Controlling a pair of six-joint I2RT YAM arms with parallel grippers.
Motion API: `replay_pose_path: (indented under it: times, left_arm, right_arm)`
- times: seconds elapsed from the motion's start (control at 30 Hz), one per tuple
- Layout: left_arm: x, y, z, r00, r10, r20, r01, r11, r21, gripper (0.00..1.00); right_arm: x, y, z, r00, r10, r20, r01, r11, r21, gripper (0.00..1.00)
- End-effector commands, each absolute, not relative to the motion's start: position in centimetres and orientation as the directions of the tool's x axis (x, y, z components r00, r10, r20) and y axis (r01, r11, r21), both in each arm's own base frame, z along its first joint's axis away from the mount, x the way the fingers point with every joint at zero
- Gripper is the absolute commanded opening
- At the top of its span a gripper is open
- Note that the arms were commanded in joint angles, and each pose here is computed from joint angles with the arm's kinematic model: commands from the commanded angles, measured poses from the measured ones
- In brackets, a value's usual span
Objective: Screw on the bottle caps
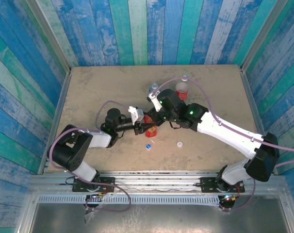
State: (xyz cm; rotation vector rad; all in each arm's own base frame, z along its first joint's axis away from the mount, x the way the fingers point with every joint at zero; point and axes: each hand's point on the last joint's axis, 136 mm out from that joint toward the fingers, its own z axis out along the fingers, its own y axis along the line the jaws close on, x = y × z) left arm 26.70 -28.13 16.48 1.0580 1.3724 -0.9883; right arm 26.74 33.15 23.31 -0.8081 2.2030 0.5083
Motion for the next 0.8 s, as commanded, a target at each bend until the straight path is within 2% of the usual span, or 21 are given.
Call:
replay_pose_path:
  times: [0.0, 0.5, 0.77]
  left_arm:
    - [26.6, -28.3, 15.5, -0.063, 0.081, -0.995, 0.966, 0.255, -0.040, 0.55]
    - [26.5, -28.3, 15.4, -0.074, 0.085, -0.994, 0.967, 0.250, -0.050, 0.55]
    - [26.8, -28.3, 15.3, -0.084, 0.087, -0.993, 0.964, 0.260, -0.059, 0.54]
  right_arm:
    - [24.7, 33.2, 20.3, -0.593, -0.475, -0.650, -0.699, 0.705, 0.123, 0.30]
    - [24.5, 32.9, 17.1, -0.659, -0.582, -0.476, -0.690, 0.720, 0.074, 0.30]
    - [24.9, 32.7, 18.8, -0.602, -0.543, -0.586, -0.698, 0.714, 0.056, 0.31]
